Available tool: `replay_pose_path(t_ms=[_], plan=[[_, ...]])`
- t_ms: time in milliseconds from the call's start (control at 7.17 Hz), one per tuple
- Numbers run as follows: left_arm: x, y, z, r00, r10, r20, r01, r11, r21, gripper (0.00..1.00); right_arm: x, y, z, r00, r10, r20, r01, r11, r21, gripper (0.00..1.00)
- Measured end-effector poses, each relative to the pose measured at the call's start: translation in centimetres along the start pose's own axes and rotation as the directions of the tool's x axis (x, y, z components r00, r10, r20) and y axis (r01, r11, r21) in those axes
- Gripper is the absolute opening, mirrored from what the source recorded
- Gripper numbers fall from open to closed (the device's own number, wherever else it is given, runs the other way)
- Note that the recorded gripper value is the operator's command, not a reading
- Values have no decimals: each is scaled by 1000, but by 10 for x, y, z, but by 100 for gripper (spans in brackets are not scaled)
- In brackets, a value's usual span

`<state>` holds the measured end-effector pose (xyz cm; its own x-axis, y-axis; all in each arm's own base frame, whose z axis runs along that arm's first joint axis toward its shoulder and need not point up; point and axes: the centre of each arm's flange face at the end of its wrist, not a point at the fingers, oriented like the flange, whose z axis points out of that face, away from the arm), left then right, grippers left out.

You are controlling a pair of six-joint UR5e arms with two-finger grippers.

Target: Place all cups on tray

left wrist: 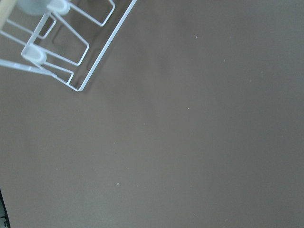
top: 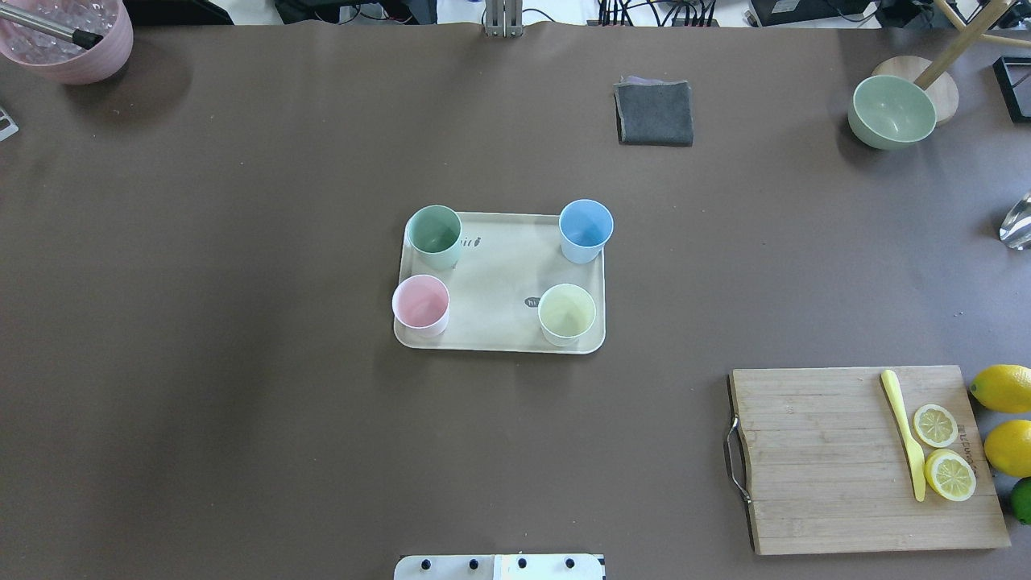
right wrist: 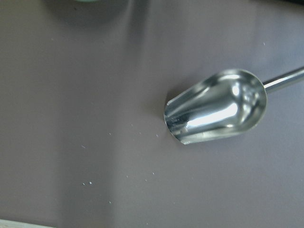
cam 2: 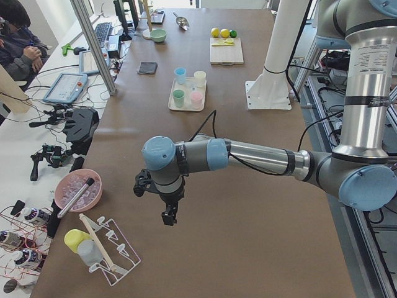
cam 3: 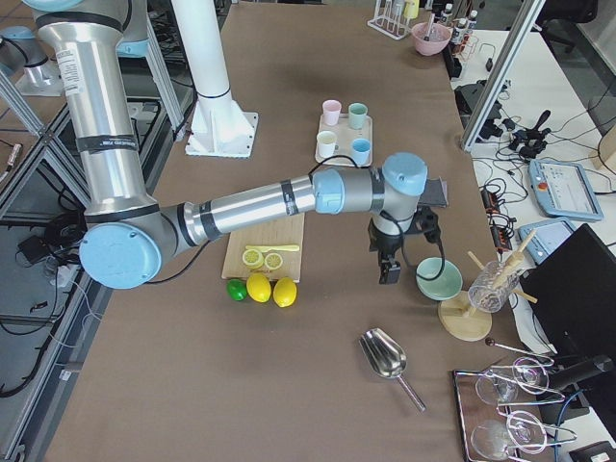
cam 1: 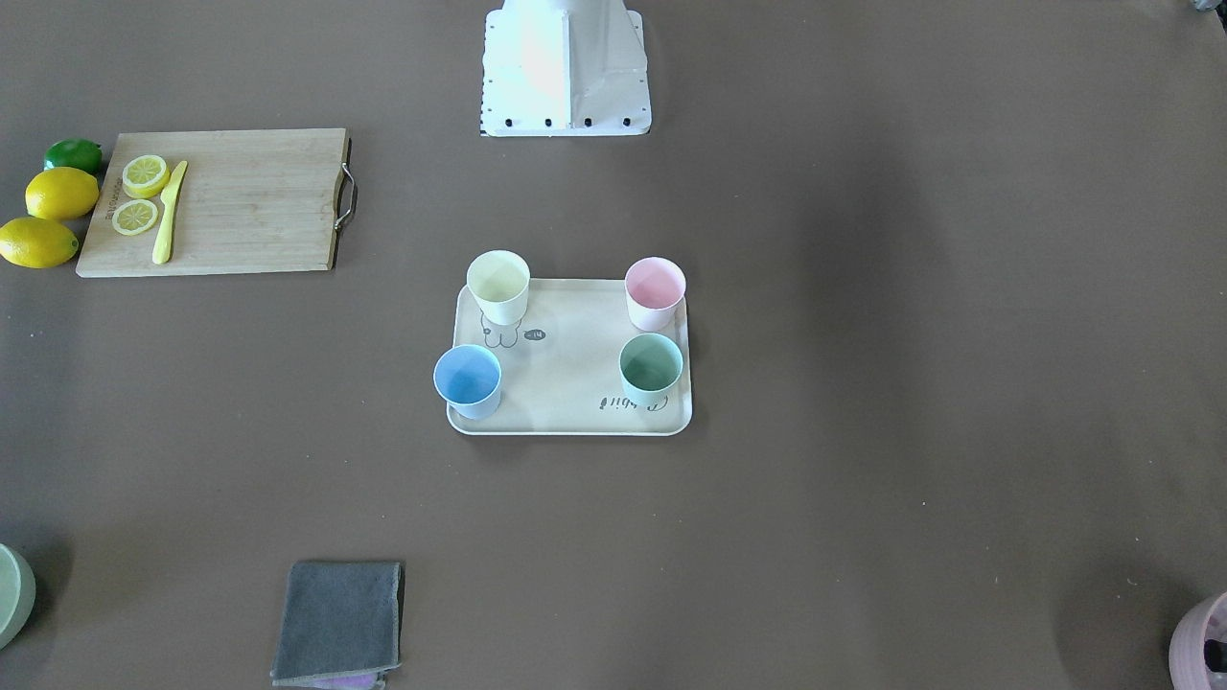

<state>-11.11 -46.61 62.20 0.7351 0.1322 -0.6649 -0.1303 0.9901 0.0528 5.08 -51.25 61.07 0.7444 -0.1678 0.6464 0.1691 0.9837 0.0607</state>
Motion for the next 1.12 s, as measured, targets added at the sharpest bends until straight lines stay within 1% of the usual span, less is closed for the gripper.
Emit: replay_pose_path(t_ms=[140,279,558,698,837,977,1116], plan=[[-5,7,7,998,-56,-1,56,998,3,98,13,13,12,1000,24,-1,-24,999,-24,100],[-12,18,19,996,-88,0,88,996,15,98,18,19,13,999,38,-1,-38,999,-29,100],[-21,37,39,991,-135,2,135,989,58,98,22,21,-1,998,64,-2,-64,998,-18,100],[-20,40,43,990,-142,-16,143,987,68,98,21,26,-9,997,74,-1,-74,997,-18,100],[-20,42,48,988,-148,-50,151,986,67,98,21,34,-11,997,83,-2,-83,996,-20,100],[-24,44,55,986,-153,-68,157,986,62,98,24,42,-9,996,87,-2,-87,996,-23,100],[-26,44,58,985,-155,-72,160,985,59,98,25,48,-7,996,89,-2,-89,996,-26,100]])
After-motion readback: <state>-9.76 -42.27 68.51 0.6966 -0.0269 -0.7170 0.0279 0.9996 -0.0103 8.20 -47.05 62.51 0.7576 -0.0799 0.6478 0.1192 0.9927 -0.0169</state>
